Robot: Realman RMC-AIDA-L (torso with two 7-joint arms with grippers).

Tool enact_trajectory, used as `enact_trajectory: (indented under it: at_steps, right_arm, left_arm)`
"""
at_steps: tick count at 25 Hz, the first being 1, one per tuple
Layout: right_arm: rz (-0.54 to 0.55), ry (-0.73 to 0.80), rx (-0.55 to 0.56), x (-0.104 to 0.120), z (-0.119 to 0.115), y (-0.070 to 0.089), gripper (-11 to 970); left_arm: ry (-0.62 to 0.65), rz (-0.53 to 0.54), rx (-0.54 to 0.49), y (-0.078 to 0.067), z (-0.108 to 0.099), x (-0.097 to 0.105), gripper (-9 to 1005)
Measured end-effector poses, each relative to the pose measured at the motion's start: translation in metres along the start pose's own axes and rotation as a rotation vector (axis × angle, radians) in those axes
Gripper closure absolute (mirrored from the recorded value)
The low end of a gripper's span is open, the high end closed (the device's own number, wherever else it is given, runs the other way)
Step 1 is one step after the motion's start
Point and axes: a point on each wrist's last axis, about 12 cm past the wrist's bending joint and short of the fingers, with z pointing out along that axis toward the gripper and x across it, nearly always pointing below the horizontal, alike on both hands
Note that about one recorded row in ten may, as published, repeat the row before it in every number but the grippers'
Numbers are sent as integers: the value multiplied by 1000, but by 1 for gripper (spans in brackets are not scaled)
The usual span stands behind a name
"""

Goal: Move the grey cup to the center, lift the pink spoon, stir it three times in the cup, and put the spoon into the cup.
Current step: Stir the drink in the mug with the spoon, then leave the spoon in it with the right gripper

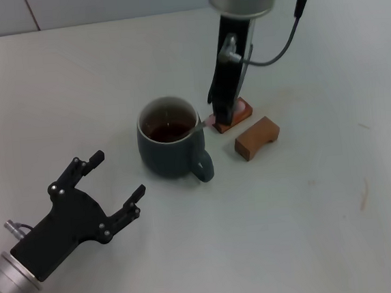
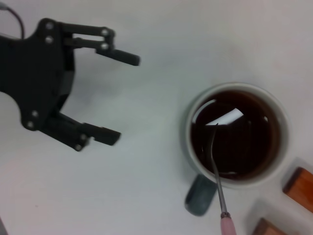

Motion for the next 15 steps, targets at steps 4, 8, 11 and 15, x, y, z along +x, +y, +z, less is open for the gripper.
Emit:
enact_trajectory:
  at_steps: [4,8,11,15]
  right_arm:
    - [-22,-16,3,-7,-1,6,838]
    - [-32,-52,32,-14,-2,5,838]
    - [-30,-61,47,-15,-3,2,839]
    - [-10,-40,67,-10,-3,-4,839]
  left_arm:
    - [-1,0,0,0,0,0,149]
    - [-5,0,1,0,0,-1,149]
    - [-5,0,2,0,0,-1,149]
    - [-4,-1,1,0,0,0,149]
